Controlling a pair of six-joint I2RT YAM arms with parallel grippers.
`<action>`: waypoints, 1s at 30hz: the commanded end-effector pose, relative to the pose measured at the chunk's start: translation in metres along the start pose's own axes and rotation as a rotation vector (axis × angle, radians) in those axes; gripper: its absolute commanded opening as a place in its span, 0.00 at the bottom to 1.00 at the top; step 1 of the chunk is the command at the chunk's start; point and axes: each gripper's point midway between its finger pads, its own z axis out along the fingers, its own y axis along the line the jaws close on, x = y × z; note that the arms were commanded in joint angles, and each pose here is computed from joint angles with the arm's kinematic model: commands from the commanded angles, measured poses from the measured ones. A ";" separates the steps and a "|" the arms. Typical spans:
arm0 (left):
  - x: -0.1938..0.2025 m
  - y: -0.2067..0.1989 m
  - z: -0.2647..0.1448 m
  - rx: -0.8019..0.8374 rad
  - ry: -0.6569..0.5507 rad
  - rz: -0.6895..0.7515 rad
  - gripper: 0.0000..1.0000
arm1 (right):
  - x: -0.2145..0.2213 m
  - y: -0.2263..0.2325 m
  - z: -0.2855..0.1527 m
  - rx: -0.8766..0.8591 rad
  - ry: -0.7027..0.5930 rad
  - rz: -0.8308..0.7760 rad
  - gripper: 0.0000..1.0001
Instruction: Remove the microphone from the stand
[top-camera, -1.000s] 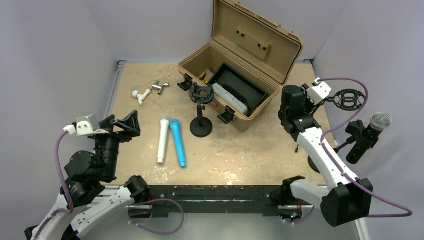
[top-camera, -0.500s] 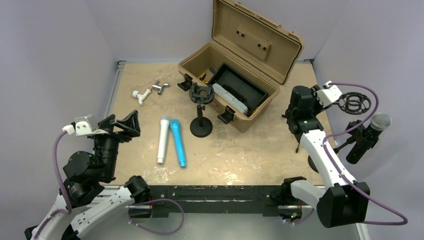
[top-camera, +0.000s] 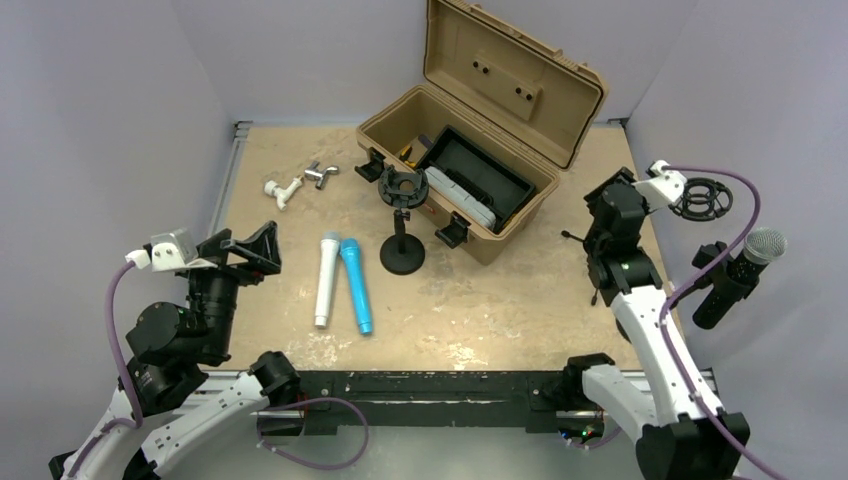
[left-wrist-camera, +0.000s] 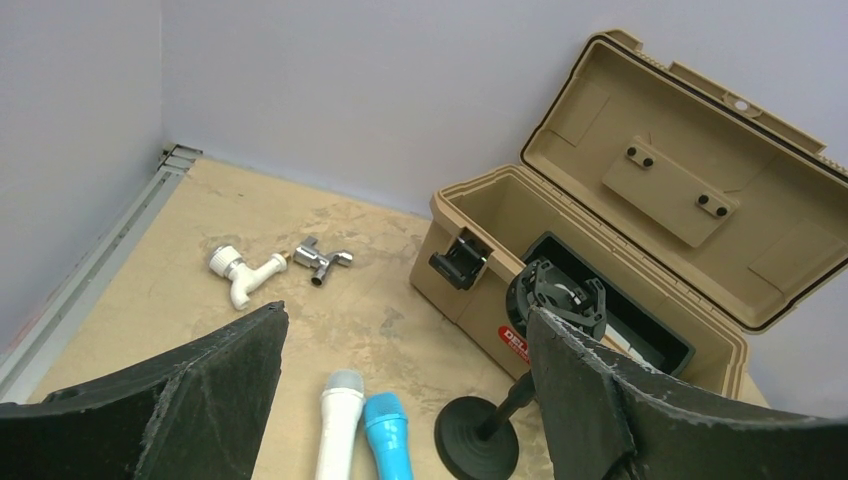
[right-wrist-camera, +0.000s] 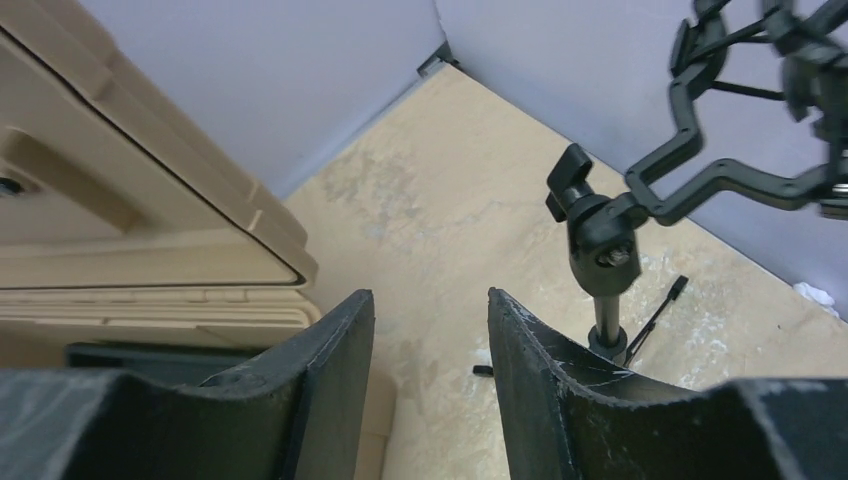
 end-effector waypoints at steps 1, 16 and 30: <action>-0.011 -0.004 -0.002 0.018 -0.009 -0.038 0.87 | -0.007 -0.010 -0.014 0.006 0.002 0.035 0.45; -0.016 0.000 -0.006 0.022 -0.023 -0.060 0.87 | 0.002 -0.044 -0.005 0.217 -0.014 -0.028 0.43; -0.013 -0.004 -0.005 0.034 -0.013 -0.055 0.87 | 0.012 -0.076 0.013 0.494 -0.102 -0.100 0.36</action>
